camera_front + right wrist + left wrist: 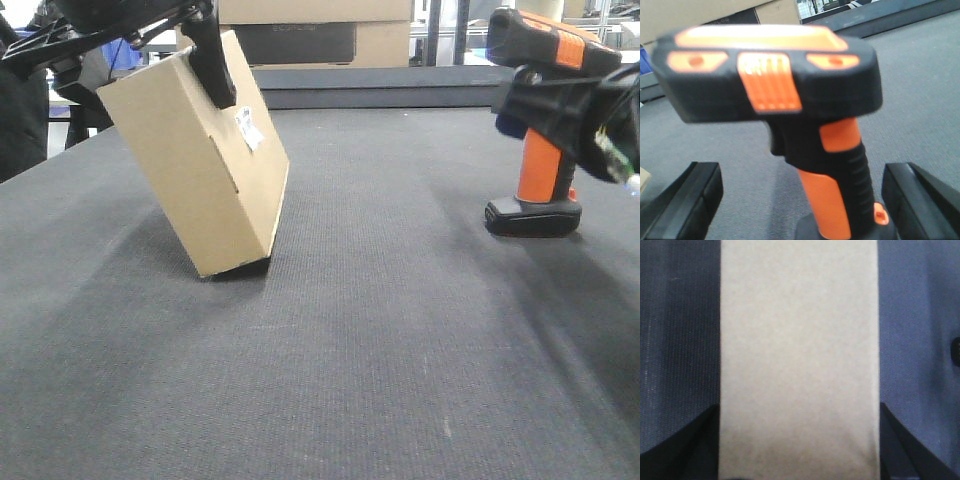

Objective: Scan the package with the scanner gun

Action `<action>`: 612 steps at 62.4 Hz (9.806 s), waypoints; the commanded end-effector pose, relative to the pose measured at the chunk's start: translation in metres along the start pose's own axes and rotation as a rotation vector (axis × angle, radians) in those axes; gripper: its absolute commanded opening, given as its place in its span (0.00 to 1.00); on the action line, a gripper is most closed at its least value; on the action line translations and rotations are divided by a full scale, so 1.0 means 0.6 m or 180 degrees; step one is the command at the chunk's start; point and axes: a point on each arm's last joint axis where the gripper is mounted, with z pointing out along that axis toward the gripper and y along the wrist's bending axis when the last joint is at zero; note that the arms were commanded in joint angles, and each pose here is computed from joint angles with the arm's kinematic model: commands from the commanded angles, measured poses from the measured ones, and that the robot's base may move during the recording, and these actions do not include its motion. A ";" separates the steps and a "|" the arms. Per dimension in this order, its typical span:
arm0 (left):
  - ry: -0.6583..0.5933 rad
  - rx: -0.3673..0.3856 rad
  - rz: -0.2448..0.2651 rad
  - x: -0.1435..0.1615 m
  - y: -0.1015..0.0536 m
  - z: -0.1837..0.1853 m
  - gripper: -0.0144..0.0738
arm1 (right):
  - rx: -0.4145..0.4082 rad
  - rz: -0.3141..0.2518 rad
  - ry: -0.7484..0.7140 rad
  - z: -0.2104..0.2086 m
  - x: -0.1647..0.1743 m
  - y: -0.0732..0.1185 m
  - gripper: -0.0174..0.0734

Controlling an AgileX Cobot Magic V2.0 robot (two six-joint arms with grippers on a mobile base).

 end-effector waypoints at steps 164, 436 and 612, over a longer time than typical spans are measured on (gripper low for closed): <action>-0.0061 0.0049 -0.0005 -0.001 -0.005 -0.005 0.04 | 0.0053 -0.1102 -0.0213 0.075 -0.031 0.005 0.01; -0.0126 -0.1211 0.0377 -0.014 0.106 -0.112 0.04 | -0.0373 0.0024 -0.0156 -0.220 -0.067 -0.096 0.02; -0.2923 -0.0281 0.0311 0.339 0.205 -0.320 0.05 | -0.0944 -0.0856 -0.0231 -0.299 -0.172 -0.067 0.01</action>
